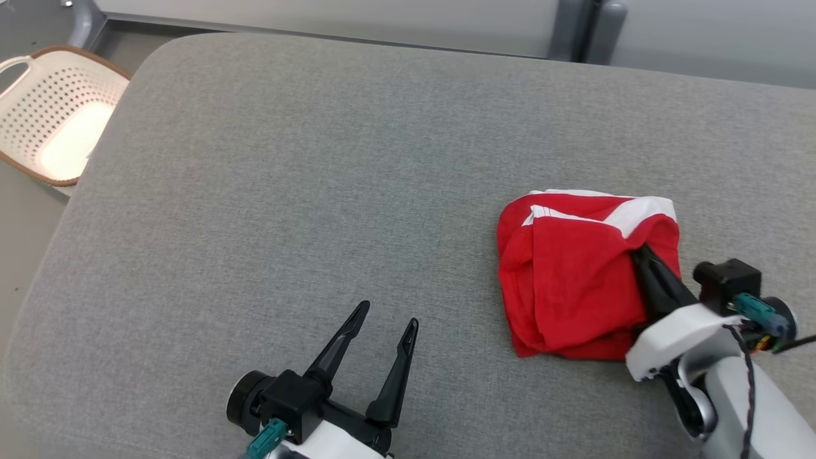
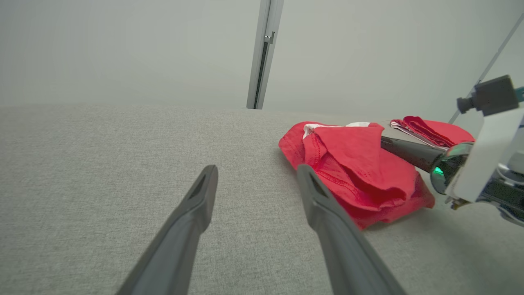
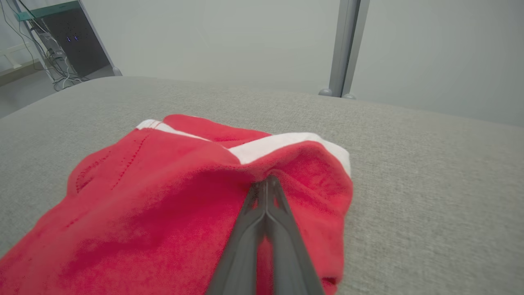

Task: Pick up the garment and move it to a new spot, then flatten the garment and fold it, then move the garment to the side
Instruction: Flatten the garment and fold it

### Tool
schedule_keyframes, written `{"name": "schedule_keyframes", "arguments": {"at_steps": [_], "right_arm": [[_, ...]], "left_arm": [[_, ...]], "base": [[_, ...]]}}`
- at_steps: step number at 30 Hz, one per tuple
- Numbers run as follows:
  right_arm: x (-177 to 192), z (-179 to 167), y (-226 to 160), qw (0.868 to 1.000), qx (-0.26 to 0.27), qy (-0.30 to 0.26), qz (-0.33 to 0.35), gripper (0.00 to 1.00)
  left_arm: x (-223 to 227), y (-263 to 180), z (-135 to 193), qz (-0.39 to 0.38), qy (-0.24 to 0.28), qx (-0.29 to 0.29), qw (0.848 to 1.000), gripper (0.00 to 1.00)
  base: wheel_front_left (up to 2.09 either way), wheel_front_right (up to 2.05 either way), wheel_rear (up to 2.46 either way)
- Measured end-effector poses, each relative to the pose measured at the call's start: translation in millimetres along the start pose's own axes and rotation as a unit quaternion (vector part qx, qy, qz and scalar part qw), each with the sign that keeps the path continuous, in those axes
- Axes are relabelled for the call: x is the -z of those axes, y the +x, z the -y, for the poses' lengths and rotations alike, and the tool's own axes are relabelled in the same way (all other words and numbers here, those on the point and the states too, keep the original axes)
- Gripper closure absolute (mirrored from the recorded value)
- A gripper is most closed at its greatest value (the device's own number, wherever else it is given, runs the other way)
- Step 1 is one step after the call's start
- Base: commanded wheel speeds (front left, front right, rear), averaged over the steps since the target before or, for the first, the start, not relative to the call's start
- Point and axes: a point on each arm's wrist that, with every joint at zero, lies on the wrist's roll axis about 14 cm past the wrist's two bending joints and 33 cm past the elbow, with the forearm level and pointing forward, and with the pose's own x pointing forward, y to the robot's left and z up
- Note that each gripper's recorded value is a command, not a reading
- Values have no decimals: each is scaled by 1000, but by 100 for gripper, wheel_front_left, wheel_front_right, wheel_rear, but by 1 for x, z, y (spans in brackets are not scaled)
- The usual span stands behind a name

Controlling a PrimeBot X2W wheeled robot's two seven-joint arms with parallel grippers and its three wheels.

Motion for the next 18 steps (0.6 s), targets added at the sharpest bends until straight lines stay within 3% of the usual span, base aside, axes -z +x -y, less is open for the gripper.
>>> {"name": "schedule_keyframes", "arguments": {"at_steps": [12, 18], "right_arm": [[13, -83, 46, 994, -104, -5, -24, 100], [3, -87, 54, 993, -116, -35, -10, 100]], "left_arm": [[3, -6, -11, -7, -2, -23, 1000, 0], [0, -5, -13, -2, 0, -26, 1000, 0]], "base": [[0, 0, 0], [0, 0, 0]]}}
